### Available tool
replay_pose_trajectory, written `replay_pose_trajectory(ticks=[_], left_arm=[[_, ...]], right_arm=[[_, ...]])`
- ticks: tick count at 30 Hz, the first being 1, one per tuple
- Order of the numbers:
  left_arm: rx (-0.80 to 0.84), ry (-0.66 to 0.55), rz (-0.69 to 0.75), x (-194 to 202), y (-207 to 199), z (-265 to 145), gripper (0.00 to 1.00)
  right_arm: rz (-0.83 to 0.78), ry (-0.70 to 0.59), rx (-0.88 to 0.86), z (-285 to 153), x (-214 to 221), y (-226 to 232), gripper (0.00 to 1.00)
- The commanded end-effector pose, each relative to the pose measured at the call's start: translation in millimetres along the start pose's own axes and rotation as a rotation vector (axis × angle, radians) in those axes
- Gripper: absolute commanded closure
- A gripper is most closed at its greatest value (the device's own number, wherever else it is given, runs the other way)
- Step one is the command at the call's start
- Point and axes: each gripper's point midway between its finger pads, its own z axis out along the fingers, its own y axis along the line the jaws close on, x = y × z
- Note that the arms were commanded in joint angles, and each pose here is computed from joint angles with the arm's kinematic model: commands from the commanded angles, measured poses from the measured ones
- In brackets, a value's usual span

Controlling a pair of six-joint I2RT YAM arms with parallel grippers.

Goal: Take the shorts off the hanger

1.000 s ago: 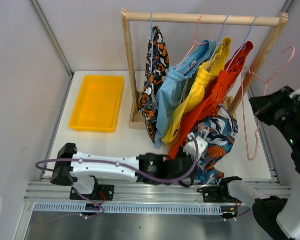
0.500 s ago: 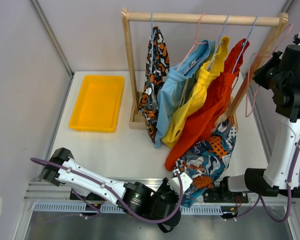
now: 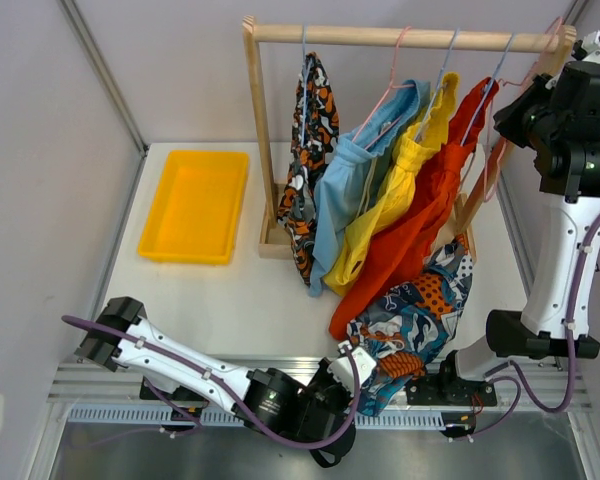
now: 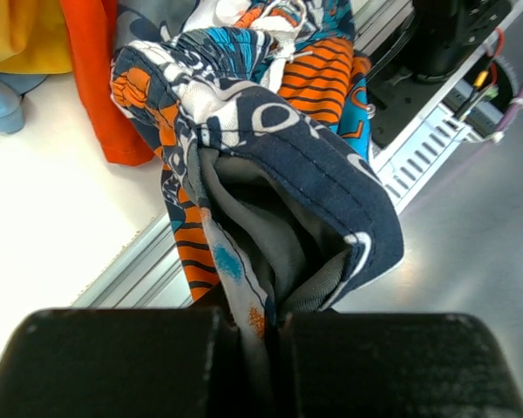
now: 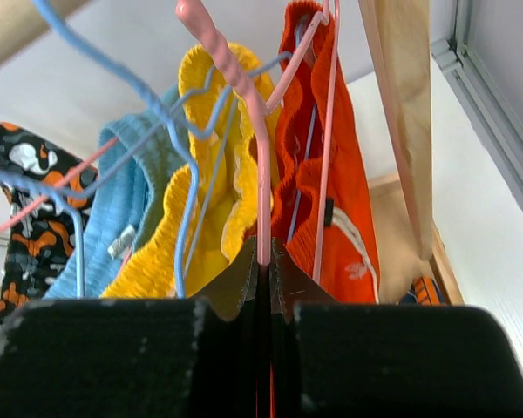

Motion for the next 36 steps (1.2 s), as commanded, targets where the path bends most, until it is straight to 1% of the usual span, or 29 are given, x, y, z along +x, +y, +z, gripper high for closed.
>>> replay_pose_trajectory(ticks=[1,6,9,11,15,16,19,20,21,22,23,24,25,26,27,31,32,34,36], left_arm=[[0.025,-0.047,-0.065,-10.1,-11.1,1.5,1.00],[0.028,-0.049,-0.072,-10.0,-10.8,0.0,1.00],[0.005,-0.054,-0.077,-14.2,-2.4,-4.0,1.00],[0.001,-0.064,-0.088,-22.3,0.1,-9.9,1.00],[-0.031,-0.087,-0.094,-40.6,13.6,-26.4,1.00],[-0.055,-0.097,-0.088,-51.3,21.7,-34.9,1.00],[-0.114,-0.108,-0.080,-64.2,41.6,-49.5,1.00],[-0.122,-0.114,-0.083,-67.9,47.4,-54.2,1.00],[-0.138,-0.117,-0.092,-70.7,53.9,-57.9,1.00],[-0.154,-0.144,-0.109,-82.7,60.2,-64.9,1.00],[-0.192,-0.135,-0.074,-81.7,77.1,-72.0,1.00],[-0.206,-0.150,-0.107,-89.4,84.7,-79.2,1.00],[-0.224,-0.163,-0.122,-97.4,94.0,-87.0,1.00],[-0.278,-0.172,-0.112,-99.1,117.4,-97.0,1.00],[-0.278,-0.181,-0.108,-106.8,124.5,-104.0,1.00],[-0.263,-0.228,-0.165,-128.8,155.1,-125.0,1.00],[-0.265,-0.237,-0.158,-133.8,161.4,-129.0,1.00],[-0.276,-0.261,-0.167,-143.2,177.5,-138.1,1.00],[-0.297,-0.296,-0.170,-158.9,195.1,-150.2,1.00]], right_arm=[[-0.001,-0.085,-0.057,6.6,-27.3,10.7,1.00],[0.006,-0.050,-0.057,37.9,-26.4,1.9,1.00],[0.012,-0.004,-0.037,52.6,-14.4,-7.7,1.00],[0.024,0.036,-0.027,57.9,1.8,-13.7,1.00],[0.040,0.062,-0.034,52.2,24.9,-21.3,1.00],[0.043,0.056,-0.038,49.2,26.8,-21.9,1.00],[0.047,0.054,-0.041,31.2,37.0,-25.8,1.00],[0.045,0.051,-0.042,26.1,38.6,-26.7,0.99],[0.037,0.047,-0.041,15.2,41.0,-28.4,0.93],[0.032,0.044,-0.036,9.9,41.6,-29.9,0.66],[0.026,0.039,-0.032,4.3,41.4,-31.2,0.44],[0.017,0.027,-0.010,-7.2,41.3,-35.5,0.28],[0.011,0.016,0.003,-14.2,40.2,-38.3,0.01],[0.003,0.000,0.029,-20.6,38.4,-43.5,0.01],[-0.013,-0.023,0.039,-34.5,36.4,-45.9,0.01],[-0.028,-0.103,0.104,-64.0,30.5,-59.5,0.01],[-0.030,-0.116,0.111,-68.7,29.7,-61.4,0.01],[-0.029,-0.133,0.124,-79.6,30.2,-64.6,0.01],[-0.030,-0.124,0.145,-85.2,33.9,-68.9,0.01]])
